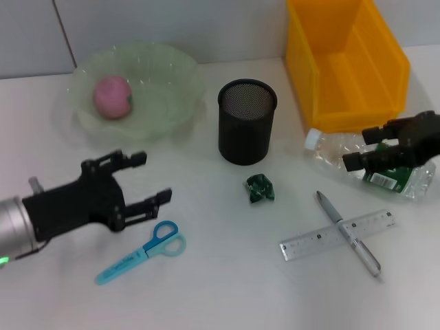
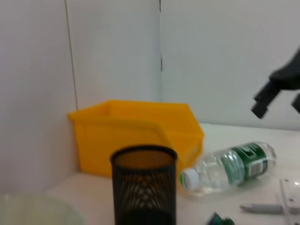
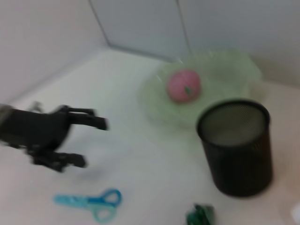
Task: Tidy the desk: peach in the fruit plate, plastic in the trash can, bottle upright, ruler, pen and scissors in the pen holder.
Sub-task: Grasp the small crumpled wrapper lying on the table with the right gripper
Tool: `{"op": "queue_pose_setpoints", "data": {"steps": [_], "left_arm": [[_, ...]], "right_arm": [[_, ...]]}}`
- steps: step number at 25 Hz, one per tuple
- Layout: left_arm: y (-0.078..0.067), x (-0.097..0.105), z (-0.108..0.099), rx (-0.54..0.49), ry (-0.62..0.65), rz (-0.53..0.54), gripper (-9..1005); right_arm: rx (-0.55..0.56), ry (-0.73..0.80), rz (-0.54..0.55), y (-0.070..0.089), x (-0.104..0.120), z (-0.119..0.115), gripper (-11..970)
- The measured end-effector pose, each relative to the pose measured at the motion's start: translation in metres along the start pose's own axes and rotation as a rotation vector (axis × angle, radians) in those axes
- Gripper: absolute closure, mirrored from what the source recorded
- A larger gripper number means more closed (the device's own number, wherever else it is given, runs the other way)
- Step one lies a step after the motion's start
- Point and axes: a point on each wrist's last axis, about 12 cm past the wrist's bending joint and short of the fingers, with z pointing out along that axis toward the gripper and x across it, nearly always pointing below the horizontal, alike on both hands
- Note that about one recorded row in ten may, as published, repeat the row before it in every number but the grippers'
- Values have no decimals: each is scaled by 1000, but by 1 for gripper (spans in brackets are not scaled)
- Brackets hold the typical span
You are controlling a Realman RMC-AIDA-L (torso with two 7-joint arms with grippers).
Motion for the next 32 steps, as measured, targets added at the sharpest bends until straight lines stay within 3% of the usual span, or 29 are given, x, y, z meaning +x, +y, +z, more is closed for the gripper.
{"op": "queue_pose_setpoints", "data": {"steps": [4,9,19,32], "left_arm": [[-12,13,-9,-5,8,-44,210],[-14,13,-10,6,0,-47,210],[-16,11,-5,38,5,-31,211],[-19,11,1,69,14,-28,211]], "right_arm": [[123,201,38,16,-37,15,110],[189,324,47,28,-54,40,111],[216,356,64,37,-50,105,114],[177,332,83,42,-47,155,130]]}}
